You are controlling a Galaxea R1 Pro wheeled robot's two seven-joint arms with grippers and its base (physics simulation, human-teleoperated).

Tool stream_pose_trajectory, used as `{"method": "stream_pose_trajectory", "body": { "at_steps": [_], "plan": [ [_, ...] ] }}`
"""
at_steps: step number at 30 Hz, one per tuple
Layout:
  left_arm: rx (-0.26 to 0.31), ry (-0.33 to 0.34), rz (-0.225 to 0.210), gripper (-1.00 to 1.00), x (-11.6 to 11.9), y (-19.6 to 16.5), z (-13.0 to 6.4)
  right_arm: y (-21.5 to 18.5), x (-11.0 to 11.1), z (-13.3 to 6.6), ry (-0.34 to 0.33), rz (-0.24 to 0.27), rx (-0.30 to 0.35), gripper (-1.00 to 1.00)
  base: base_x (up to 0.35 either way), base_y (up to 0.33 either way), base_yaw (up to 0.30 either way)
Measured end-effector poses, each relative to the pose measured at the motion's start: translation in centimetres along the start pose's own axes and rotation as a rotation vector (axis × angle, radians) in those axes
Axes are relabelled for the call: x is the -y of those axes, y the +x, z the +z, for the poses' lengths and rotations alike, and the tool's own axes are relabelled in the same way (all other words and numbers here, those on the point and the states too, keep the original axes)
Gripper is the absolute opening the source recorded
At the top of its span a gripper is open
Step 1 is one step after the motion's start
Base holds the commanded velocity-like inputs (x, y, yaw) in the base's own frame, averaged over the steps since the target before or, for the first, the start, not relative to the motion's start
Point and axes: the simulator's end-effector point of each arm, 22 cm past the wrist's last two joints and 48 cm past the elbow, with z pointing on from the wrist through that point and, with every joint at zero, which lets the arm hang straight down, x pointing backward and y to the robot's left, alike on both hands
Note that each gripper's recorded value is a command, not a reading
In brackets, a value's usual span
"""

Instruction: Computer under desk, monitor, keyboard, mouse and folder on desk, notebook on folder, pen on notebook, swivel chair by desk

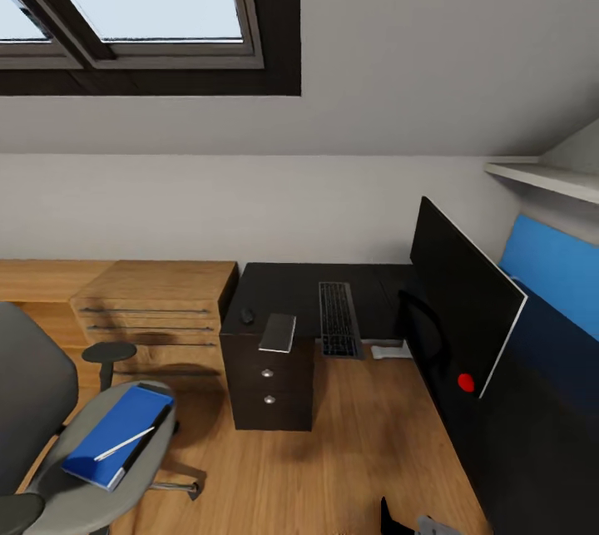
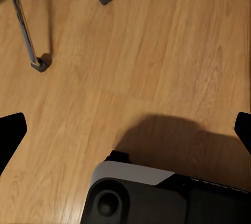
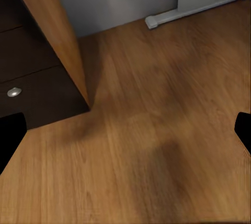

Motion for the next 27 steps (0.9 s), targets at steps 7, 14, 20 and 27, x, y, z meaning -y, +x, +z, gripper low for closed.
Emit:
{"method": "stream_pose_trajectory", "body": {
  "at_steps": [7, 14, 20, 27],
  "plan": [
    [0.000, -0.001, 0.000, 1.00, -0.03, 0.00, 0.00, 0.01, -0.01, 0.00, 0.000, 0.000, 0.000, 1.00, 0.000, 0.000, -0.182],
    [0.000, -0.001, 0.000, 1.00, -0.04, 0.00, 0.00, 0.02, 0.02, 0.00, 0.001, 0.001, -0.001, 1.00, 0.000, 0.000, -0.025],
    [0.000, -0.002, 0.000, 1.00, -0.04, 0.00, 0.00, 0.13, 0.01, 0.00, 0.001, 0.001, -0.006, 1.00, 0.000, 0.000, -0.001],
    [0.000, -0.001, 0.000, 1.00, -0.03, 0.00, 0.00, 0.11, -0.02, 0.00, 0.000, 0.000, -0.005, 1.00, 0.000, 0.000, 0.000]
  ]
}}
